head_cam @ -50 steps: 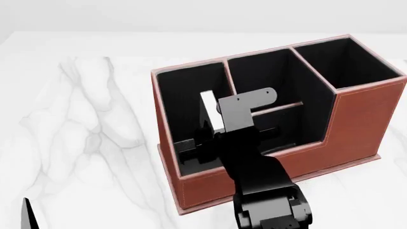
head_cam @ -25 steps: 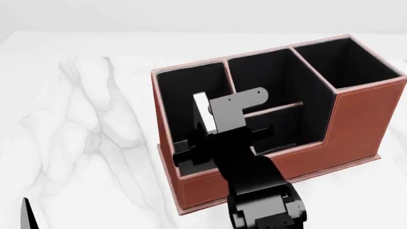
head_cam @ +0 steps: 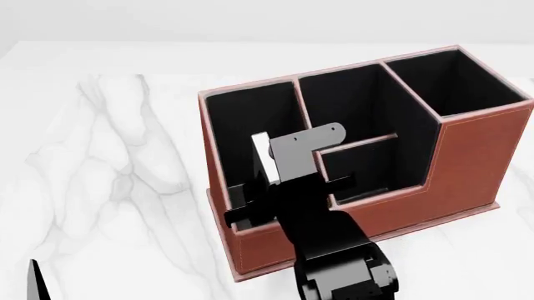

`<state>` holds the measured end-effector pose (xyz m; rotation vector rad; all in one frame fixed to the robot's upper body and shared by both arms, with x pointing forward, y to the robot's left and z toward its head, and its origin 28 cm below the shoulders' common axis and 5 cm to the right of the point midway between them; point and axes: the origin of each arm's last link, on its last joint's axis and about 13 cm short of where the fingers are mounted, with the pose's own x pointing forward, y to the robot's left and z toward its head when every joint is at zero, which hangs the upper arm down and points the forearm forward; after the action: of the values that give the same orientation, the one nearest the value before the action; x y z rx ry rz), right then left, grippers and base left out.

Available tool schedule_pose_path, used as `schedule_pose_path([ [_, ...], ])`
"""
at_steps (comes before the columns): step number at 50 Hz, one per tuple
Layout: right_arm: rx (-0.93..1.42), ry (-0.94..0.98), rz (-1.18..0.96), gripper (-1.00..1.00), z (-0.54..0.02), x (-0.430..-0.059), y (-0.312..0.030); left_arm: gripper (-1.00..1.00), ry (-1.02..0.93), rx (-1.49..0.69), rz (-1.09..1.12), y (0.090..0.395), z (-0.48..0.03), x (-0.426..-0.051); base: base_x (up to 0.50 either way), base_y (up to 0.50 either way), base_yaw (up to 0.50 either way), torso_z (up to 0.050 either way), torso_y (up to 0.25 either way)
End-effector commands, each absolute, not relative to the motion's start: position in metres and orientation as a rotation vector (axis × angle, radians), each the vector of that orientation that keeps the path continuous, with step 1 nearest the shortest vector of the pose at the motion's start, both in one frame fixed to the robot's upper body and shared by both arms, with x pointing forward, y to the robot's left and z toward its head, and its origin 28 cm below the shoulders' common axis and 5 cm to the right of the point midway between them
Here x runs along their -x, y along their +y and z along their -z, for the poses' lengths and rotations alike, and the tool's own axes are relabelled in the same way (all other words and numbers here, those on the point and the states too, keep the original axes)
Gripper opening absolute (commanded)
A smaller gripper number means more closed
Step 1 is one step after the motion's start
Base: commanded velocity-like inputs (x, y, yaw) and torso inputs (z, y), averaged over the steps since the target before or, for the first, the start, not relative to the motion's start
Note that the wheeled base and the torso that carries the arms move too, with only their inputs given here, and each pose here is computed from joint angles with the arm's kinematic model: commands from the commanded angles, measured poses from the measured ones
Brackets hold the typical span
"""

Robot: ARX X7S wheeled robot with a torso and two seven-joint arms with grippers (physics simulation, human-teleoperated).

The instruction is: Pick up the book and place it in the left compartment of the caddy.

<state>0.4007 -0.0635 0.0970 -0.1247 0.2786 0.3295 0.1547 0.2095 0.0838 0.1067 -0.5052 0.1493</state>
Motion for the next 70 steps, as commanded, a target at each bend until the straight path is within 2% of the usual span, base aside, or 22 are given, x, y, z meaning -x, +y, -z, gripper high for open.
schedule_pose_path([
  [1, 0.13, 0.276, -0.32, -1.0, -0.1, -0.402, -0.062, 1.0, -0.505, -0.106, -0.149, 0.21, -0.083, -0.155, 0.0, 0.0, 0.0, 0.0, 0.0],
  [29, 0.138, 0.277, -0.321, -1.0, -0.099, -0.401, -0.06, 1.0, -0.505, -0.104, -0.152, 0.21, -0.084, -0.155, 0.0, 0.0, 0.0, 0.0, 0.001],
  [70, 0.18, 0.276, -0.289, -1.0, -0.136, -0.412, -0.052, 1.0, -0.501, -0.097, -0.151, 0.211, -0.082, -0.156, 0.0, 0.0, 0.0, 0.0, 0.001],
])
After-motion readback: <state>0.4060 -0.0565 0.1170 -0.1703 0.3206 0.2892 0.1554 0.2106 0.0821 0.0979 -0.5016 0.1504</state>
